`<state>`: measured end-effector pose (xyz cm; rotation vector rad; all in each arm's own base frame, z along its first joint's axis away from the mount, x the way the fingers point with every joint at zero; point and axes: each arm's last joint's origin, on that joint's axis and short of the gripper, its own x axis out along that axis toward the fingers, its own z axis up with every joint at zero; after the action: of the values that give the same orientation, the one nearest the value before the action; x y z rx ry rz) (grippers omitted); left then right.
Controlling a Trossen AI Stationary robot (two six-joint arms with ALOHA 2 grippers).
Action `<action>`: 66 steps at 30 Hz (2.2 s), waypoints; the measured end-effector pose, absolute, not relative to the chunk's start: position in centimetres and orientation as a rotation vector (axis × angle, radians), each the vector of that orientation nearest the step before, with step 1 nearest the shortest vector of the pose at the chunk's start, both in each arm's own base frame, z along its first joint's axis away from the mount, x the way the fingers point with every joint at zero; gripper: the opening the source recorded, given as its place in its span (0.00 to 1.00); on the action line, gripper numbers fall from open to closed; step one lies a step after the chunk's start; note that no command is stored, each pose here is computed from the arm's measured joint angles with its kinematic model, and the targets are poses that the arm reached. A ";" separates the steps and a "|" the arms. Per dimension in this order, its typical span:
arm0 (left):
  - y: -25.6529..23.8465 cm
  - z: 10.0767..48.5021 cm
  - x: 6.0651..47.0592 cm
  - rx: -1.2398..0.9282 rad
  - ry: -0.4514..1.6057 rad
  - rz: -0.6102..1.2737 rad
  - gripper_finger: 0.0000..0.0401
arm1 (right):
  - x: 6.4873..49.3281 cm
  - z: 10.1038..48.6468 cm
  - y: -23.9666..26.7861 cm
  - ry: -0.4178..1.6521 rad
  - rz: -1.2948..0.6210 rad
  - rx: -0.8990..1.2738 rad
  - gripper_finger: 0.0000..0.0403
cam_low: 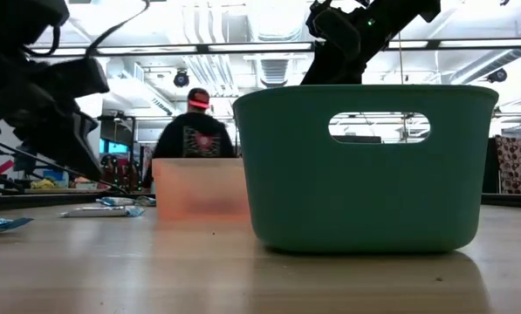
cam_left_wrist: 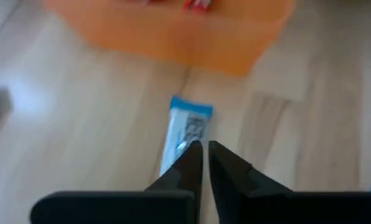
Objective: Sort candy
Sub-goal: Put the white chocolate bar into the green bin
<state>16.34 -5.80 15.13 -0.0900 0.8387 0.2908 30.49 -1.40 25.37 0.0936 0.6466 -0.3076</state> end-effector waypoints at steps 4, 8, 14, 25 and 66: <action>-6.0 15.4 16.8 -0.049 0.788 0.253 0.13 | 30.5 25.4 -1.3 0.646 -0.306 0.092 0.40; -5.8 14.9 16.5 -0.043 0.786 0.290 0.26 | 30.5 25.4 -0.8 0.647 -0.290 0.087 0.40; -5.6 13.4 16.3 -0.062 0.763 0.314 0.47 | 30.5 25.2 -0.3 0.639 -0.272 0.083 0.40; -5.3 10.8 15.7 -0.040 0.775 0.341 0.52 | 30.3 24.3 -0.2 0.633 -0.270 0.086 0.40; -4.8 10.1 14.7 -0.028 0.758 0.354 0.00 | 30.5 24.5 -0.2 0.612 -0.266 0.079 0.40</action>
<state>14.68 -4.78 10.13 -0.0279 0.7576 0.3539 30.47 -0.22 24.51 0.0792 0.6116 -0.2659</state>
